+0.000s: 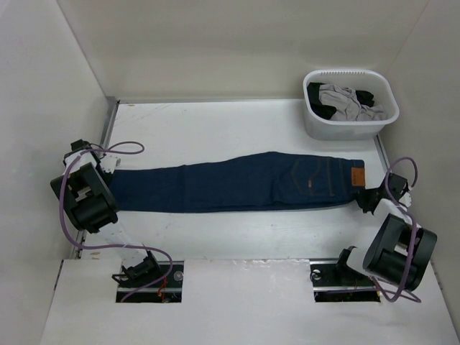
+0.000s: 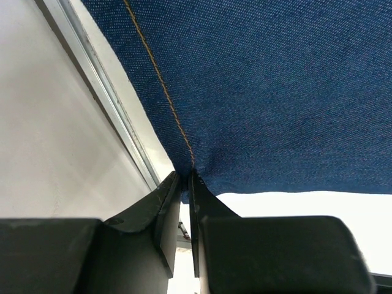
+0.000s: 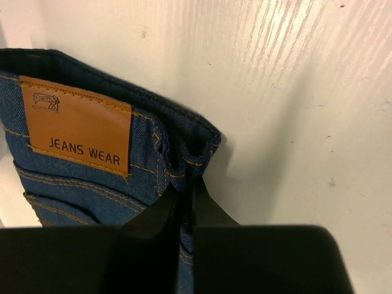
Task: Fold and stack the trousers
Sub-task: Fold the trousers
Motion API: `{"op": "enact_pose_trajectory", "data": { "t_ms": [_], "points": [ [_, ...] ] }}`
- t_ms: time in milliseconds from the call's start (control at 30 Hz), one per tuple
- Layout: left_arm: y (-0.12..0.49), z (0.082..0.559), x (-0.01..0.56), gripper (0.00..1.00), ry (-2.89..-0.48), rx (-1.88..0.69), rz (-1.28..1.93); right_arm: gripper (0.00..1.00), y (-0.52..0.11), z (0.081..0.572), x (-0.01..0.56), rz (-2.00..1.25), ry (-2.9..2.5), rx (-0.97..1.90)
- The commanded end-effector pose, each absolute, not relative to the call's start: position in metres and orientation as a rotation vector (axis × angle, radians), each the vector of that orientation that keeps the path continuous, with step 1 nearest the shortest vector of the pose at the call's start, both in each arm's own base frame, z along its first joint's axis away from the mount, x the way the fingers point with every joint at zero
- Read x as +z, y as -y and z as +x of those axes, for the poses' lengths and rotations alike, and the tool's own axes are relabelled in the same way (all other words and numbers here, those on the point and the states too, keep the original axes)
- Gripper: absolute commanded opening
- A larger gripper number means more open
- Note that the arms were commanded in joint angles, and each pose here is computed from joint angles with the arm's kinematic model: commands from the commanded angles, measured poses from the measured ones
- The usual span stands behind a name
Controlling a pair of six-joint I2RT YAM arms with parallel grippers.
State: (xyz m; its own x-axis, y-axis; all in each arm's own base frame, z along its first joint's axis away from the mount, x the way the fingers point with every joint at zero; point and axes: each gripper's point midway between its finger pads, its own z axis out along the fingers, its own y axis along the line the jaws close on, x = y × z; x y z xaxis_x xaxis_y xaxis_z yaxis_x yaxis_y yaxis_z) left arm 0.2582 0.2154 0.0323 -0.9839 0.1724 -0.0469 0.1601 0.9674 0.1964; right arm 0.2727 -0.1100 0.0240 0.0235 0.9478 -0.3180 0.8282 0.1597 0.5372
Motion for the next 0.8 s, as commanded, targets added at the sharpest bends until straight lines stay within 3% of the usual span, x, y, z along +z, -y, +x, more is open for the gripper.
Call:
{"op": "enact_pose_trajectory", "data": {
  "t_ms": [0, 133, 267, 333, 467, 767],
  "points": [
    [-0.226, 0.265, 0.055, 0.10, -2.991, 0.379, 0.258, 0.00, 0.141, 0.280, 0.071, 1.547, -1.730, 0.146],
    [-0.215, 0.273, 0.064, 0.15, -2.957, 0.379, 0.296, 0.00, 0.165, 0.269, 0.135, 1.304, -1.759, -0.114],
    [-0.194, 0.280, 0.070, 0.28, -2.939, 0.346, 0.364, 0.00, 0.129, 0.302, 0.199, 0.863, -1.818, -0.223],
    [-0.187, 0.284, 0.072, 0.38, -2.938, 0.342, 0.384, 0.00, 0.097, 0.318, 0.235, 0.650, -1.817, -0.225],
    [-0.169, 0.301, 0.071, 0.42, -2.901, 0.258, 0.375, 0.00, 0.015, 0.331, 0.282, 0.323, -1.838, -0.139],
    [-0.151, 0.322, 0.036, 0.41, -2.937, 0.183, 0.325, 0.00, -0.209, 0.312, 0.260, 0.065, -1.942, 0.153]
  ]
}}
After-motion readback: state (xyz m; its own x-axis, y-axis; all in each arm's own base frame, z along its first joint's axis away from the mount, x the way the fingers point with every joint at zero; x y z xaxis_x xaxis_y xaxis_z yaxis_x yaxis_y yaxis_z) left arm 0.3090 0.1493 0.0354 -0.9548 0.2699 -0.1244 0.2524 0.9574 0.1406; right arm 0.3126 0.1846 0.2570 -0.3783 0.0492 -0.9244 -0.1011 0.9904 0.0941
